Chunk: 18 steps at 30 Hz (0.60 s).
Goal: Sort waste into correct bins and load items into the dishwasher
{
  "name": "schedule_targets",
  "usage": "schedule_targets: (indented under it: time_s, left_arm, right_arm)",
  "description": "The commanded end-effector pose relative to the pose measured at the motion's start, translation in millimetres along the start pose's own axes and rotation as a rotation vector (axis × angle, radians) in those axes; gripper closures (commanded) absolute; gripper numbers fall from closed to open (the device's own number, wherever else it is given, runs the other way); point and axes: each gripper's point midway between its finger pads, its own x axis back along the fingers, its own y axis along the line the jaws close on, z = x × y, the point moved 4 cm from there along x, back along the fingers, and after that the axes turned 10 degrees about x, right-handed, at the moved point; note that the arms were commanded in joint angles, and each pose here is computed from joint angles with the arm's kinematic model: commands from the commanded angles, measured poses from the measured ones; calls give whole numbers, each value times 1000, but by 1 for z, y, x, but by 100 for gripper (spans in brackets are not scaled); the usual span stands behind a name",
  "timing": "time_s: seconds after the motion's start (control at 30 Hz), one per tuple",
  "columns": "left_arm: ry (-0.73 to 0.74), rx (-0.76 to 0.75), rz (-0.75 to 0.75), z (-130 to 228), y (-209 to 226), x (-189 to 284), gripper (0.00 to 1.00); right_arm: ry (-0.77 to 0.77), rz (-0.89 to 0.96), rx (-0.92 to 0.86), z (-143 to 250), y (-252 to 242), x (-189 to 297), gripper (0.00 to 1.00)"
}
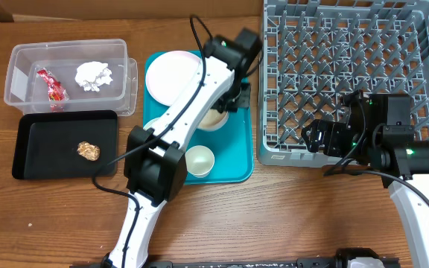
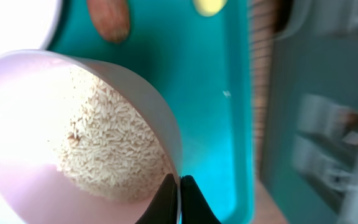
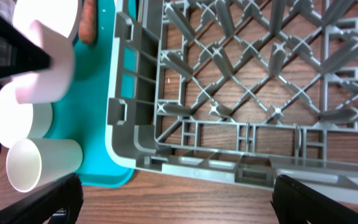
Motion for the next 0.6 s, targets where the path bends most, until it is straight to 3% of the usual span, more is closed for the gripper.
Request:
schedule_targets:
  time_s: [0.0,0.2,0.33,0.57]
  left_arm:
    - [-74,-31,60,-10,-5,39,96]
    - [-69,14,50,-11,27,76,96]
    - [-57,-7,164,-14,38,95,96]
    - [-146,53,215,-19,81,141,96]
  right_arm:
    - [-23,-7,14,-6,2,3,0]
    - [-26,-7,15,-7,2,3,0]
    - [-26,-7,15,-7,2,3,0]
    - [-26,-7,15,-7,2,3,0]
